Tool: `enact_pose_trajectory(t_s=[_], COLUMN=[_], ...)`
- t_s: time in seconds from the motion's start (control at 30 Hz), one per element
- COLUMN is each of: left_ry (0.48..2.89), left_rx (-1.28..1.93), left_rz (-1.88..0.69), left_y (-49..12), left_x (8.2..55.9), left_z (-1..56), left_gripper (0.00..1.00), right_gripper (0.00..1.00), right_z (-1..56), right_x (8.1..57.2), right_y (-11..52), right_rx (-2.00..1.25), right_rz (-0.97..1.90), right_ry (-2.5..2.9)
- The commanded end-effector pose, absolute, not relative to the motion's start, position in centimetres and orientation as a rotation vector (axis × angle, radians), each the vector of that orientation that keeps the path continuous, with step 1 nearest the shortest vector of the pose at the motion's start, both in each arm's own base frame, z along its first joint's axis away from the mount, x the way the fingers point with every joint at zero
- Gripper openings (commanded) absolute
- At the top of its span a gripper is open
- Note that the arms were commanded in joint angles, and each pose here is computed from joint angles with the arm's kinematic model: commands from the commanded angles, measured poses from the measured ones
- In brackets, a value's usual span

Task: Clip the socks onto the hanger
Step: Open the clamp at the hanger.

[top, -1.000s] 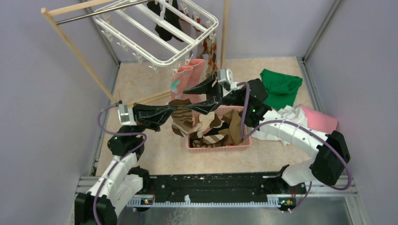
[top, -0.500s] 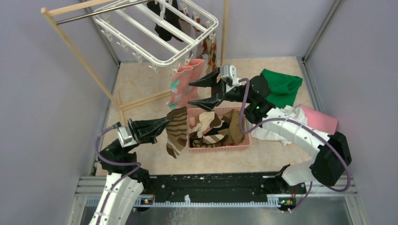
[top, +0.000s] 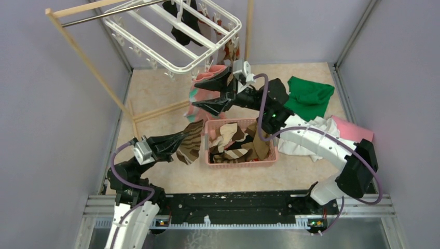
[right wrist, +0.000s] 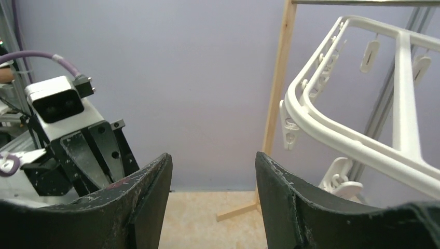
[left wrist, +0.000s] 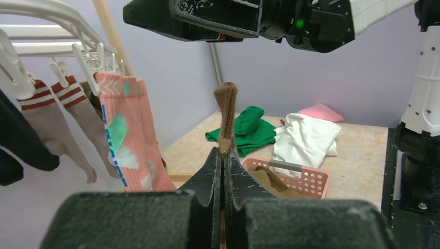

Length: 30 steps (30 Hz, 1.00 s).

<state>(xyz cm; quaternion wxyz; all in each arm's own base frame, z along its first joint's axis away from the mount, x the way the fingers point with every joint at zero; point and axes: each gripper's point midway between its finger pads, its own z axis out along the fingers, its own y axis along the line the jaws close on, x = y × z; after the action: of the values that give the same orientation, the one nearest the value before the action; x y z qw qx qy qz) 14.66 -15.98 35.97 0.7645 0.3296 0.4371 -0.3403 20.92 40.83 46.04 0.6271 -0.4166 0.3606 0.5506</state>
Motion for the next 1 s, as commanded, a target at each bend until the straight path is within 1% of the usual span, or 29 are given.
enact_pose_trajectory(t_s=[0.0, 0.47, 0.97], left_ry=[0.971, 1.023, 1.043], left_rx=[0.677, 0.635, 0.612], left_rz=[-0.684, -0.683, -0.677], left_y=[-15.2, -14.9, -14.6], left_x=[15.5, 15.9, 16.2], left_z=[35.4, 33.0, 32.5], left_gripper=[0.0, 0.0, 0.0], right_gripper=[0.59, 0.61, 0.64], right_z=[47.7, 47.8, 47.2], right_x=[21.4, 23.6, 26.0], right_y=[42.2, 45.5, 47.0], right_rx=[-0.829, -0.542, -0.383], right_rz=[1.271, 1.244, 1.061], right_ry=[0.877, 0.97, 0.956])
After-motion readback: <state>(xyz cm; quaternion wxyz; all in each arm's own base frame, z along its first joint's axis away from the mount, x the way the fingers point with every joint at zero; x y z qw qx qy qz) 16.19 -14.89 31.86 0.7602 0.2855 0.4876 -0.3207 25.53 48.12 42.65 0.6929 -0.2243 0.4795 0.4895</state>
